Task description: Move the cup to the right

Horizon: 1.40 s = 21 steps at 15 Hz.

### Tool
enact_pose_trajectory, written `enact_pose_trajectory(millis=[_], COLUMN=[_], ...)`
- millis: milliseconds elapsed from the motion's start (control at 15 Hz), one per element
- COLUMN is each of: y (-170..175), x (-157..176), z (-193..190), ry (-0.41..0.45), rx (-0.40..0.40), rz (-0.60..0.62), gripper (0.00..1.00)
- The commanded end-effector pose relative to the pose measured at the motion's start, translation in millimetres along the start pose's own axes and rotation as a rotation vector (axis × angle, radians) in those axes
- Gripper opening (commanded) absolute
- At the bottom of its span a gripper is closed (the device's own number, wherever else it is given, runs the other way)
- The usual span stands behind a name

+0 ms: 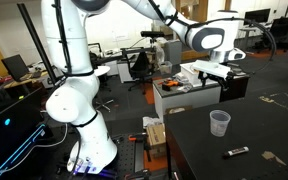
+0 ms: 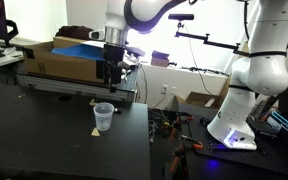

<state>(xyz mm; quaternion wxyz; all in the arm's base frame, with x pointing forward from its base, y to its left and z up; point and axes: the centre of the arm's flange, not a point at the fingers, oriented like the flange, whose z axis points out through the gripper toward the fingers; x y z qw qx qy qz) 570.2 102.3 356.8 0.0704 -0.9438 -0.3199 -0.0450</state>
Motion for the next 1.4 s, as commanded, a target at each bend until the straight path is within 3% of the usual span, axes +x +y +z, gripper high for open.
enact_pose_trajectory(millis=[0,133,467,600,1333], y=[-45.6,-62.0,-75.9,-79.8,-76.7], x=[-20.7,-22.2,-20.9,-19.4,-10.6], z=[-22.7,-27.4,-36.5,-39.1,-31.1], ry=[-0.051,-0.079,-0.109,-0.107,-0.095], rx=[0.090,0.113,0.086,0.082,0.089], rz=[-0.070,-0.079,-0.081,-0.133,-0.116], gripper=[1.00,1.00,1.00,1.00,1.00])
